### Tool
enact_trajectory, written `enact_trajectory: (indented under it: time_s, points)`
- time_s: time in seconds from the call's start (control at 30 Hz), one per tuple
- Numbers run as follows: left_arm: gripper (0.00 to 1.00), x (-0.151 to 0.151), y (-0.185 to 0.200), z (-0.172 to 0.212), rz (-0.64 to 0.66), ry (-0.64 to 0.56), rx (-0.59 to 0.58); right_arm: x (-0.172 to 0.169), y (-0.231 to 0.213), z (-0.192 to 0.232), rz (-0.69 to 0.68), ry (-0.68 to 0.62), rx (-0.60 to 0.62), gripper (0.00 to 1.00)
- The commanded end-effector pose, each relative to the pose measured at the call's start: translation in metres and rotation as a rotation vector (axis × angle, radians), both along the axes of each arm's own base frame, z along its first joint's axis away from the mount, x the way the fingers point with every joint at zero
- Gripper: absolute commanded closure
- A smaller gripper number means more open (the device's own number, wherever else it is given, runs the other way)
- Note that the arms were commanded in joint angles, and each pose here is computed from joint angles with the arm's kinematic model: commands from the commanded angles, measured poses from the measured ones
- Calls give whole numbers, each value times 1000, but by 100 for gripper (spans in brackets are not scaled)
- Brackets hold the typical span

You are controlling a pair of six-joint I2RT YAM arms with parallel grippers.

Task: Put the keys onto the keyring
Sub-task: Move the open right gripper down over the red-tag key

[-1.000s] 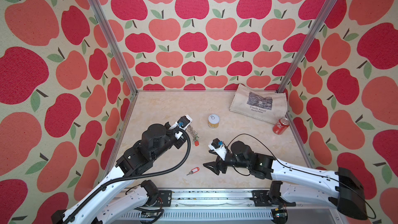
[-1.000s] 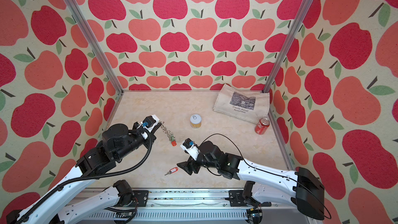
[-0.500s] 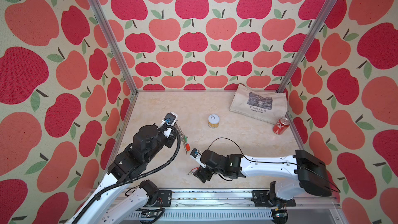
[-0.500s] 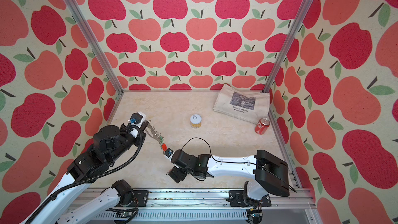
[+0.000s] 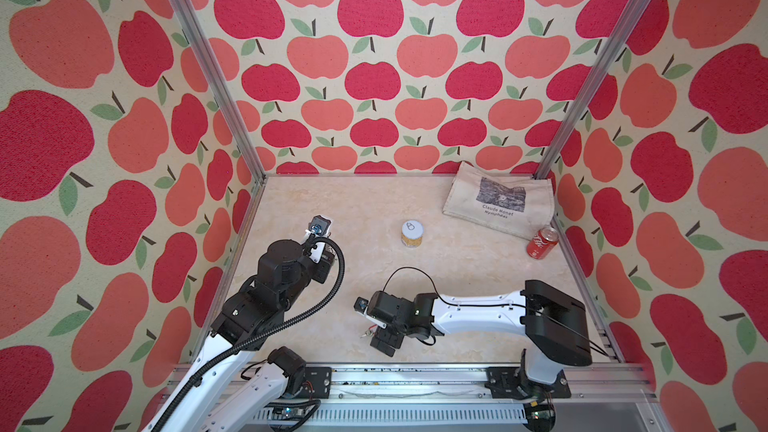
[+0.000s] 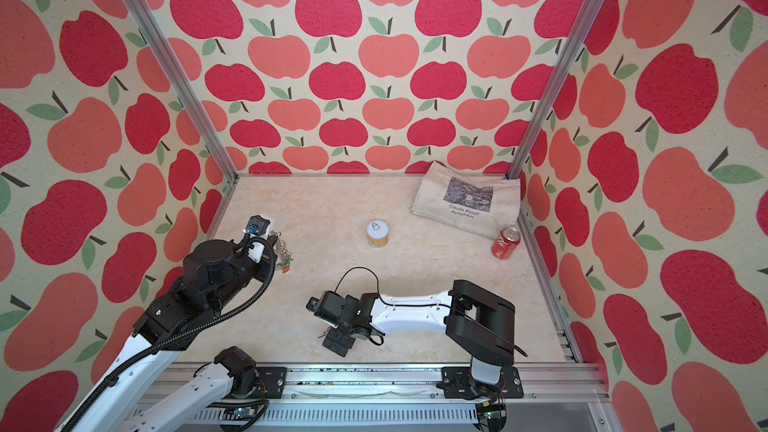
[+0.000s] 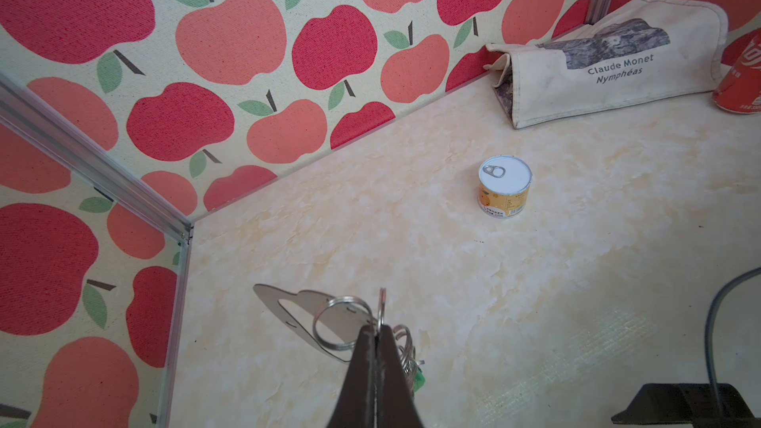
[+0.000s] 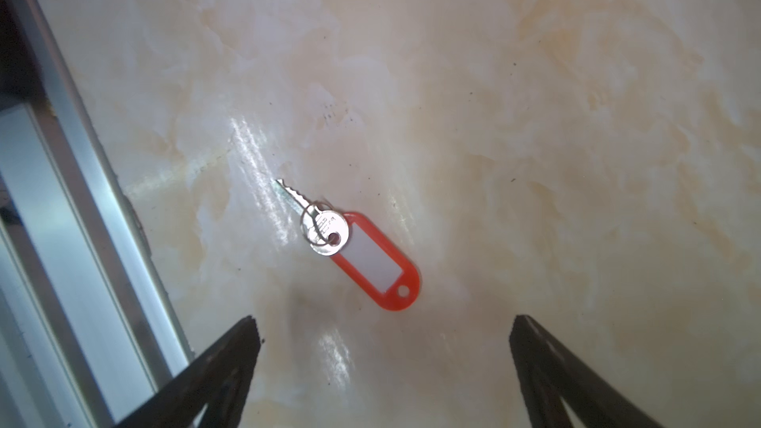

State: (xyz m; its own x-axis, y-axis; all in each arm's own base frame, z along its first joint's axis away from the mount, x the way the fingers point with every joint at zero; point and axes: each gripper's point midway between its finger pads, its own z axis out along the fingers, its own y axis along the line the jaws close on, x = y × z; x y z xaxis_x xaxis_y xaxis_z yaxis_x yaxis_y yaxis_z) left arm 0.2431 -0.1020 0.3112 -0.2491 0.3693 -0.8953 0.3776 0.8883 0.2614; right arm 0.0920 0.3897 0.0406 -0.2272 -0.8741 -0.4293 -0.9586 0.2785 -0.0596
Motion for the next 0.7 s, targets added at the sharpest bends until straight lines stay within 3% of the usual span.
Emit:
enact_trajectory:
  time_s: [0.0, 0.67]
  points:
    - [100, 0, 6, -1, 33, 7, -18, 1, 9, -2, 48, -25, -17, 1]
    - [100, -1, 8, -7, 37, 18, -26, 40, 20, -24, -25, -43, -31, 1]
